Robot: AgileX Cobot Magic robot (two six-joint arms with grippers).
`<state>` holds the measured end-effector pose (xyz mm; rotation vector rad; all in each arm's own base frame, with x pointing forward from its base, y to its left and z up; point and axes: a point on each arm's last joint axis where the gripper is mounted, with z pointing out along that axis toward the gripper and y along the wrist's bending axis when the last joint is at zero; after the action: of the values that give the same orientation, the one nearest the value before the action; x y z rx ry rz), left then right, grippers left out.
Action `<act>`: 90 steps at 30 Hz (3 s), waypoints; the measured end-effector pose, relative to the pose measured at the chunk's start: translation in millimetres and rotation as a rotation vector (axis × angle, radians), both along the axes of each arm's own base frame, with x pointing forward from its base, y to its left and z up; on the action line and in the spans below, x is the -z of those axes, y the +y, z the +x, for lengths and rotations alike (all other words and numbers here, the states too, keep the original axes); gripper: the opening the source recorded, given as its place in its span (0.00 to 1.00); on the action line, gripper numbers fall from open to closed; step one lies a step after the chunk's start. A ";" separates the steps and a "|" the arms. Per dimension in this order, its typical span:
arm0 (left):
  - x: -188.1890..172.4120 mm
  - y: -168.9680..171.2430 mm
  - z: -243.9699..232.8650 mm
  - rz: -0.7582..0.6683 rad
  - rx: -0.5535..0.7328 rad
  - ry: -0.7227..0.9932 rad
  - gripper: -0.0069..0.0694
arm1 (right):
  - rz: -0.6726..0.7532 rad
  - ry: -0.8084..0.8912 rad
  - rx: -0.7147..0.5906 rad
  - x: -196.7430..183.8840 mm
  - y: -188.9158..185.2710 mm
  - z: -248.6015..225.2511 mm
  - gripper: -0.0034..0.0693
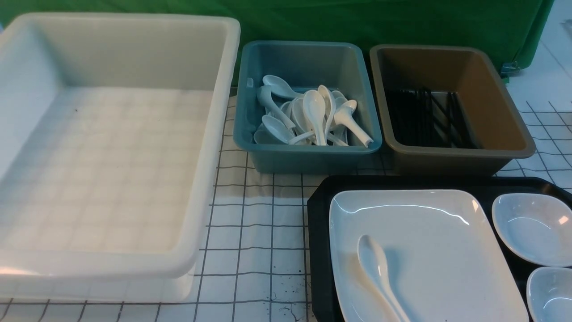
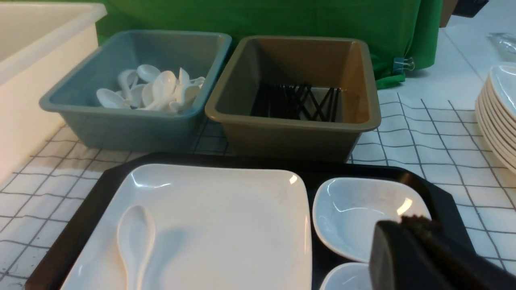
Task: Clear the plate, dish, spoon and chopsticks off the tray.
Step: Use the left arm to grab a soup spoon from the plate
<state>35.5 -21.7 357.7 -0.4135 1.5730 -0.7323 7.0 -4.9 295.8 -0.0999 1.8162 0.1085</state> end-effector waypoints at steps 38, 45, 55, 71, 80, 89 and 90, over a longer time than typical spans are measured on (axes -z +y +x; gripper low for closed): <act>107.2 -241.7 163.5 0.368 0.798 1.105 0.18 | 0.000 0.001 0.000 0.1 0.0 0.0 0.26; 137.2 -301.2 203.1 0.538 0.822 1.214 0.28 | 0.000 0.001 0.000 0.1 0.0 0.0 0.28; 178.8 -328.6 228.1 0.531 0.746 1.303 0.60 | 0.000 0.001 0.000 0.1 0.0 0.0 0.32; 192.1 -329.5 239.1 0.583 0.657 1.332 0.60 | 0.000 0.001 0.000 0.1 0.0 0.0 0.37; 155.7 -325.5 260.1 0.754 0.624 1.251 0.36 | 0.000 0.001 0.000 0.1 0.0 0.0 0.38; 153.3 -329.0 255.8 0.786 0.712 1.237 0.48 | 0.000 0.001 0.000 0.1 0.0 0.0 0.38; 153.3 -330.0 254.7 0.794 0.717 1.232 0.51 | 0.000 0.001 0.000 0.1 0.0 0.0 0.38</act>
<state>290.1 -351.7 204.4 0.4445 3.0712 -0.2407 7.0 -4.9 295.7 -0.0999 1.8171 0.1084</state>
